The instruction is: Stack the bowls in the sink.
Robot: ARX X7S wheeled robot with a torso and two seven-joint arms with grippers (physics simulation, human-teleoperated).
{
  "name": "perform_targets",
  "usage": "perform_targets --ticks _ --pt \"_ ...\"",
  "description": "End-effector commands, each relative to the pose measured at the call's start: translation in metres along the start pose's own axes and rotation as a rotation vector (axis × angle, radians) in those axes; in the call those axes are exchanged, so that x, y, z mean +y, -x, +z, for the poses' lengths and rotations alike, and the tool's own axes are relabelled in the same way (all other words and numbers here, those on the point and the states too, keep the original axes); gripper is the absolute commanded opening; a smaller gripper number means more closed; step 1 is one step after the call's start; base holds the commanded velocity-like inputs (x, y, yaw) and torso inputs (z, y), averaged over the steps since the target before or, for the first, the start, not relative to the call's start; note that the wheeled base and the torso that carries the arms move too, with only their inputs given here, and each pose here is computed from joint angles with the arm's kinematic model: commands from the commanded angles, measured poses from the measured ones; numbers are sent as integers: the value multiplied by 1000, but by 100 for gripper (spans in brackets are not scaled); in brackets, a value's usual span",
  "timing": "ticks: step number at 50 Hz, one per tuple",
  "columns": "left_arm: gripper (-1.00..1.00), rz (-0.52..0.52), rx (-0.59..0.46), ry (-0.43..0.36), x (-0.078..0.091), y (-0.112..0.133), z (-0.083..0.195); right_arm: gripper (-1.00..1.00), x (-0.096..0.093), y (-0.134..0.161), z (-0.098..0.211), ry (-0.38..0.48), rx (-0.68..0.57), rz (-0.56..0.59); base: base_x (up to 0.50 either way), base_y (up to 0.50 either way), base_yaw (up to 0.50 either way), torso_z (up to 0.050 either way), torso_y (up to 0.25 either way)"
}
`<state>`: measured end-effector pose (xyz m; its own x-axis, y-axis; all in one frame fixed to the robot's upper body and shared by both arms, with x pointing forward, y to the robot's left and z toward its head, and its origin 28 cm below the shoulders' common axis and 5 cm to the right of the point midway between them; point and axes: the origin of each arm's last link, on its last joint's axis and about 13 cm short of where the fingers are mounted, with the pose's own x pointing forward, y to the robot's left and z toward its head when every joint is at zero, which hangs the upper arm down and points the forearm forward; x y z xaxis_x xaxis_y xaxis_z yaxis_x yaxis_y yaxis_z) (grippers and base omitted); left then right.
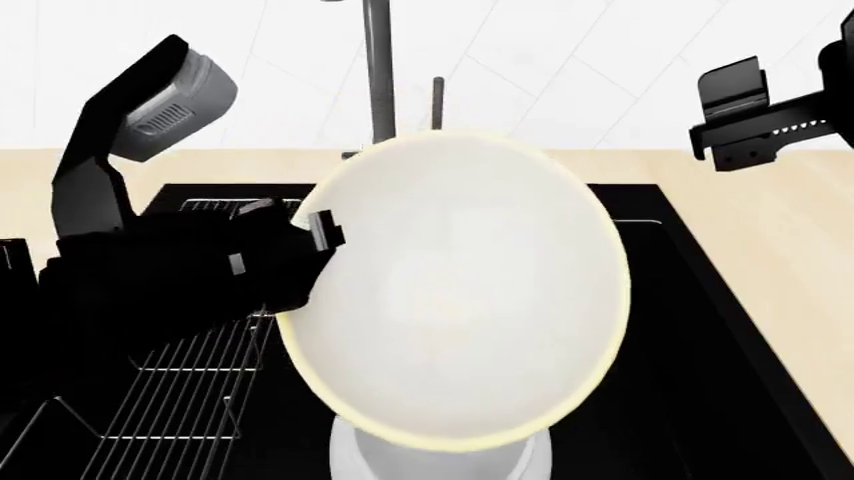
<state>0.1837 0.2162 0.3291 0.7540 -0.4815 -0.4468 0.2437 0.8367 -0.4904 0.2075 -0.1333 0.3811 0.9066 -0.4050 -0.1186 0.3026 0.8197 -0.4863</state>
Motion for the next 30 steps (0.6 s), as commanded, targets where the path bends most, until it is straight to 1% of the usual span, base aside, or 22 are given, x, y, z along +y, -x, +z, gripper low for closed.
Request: perform_targets --ticks 1,9,19,30 --pt "-100 14 30 13 4 -14 -4 100 1 -2 -2 -1 5 1 0 0 0 0 0" --pt "-100 27 39 20 8 -19 -9 100 1 -2 -4 -2 7 2 0 0 0 1 1" --pt "-100 46 69 11 13 -25 -17 100 1 -1 -6 -2 11 2 0 0 0 0 0" --pt "-100 55 96 9 19 -26 -25 100 0 0 -6 -2 13 1 0 0 0 0 0"
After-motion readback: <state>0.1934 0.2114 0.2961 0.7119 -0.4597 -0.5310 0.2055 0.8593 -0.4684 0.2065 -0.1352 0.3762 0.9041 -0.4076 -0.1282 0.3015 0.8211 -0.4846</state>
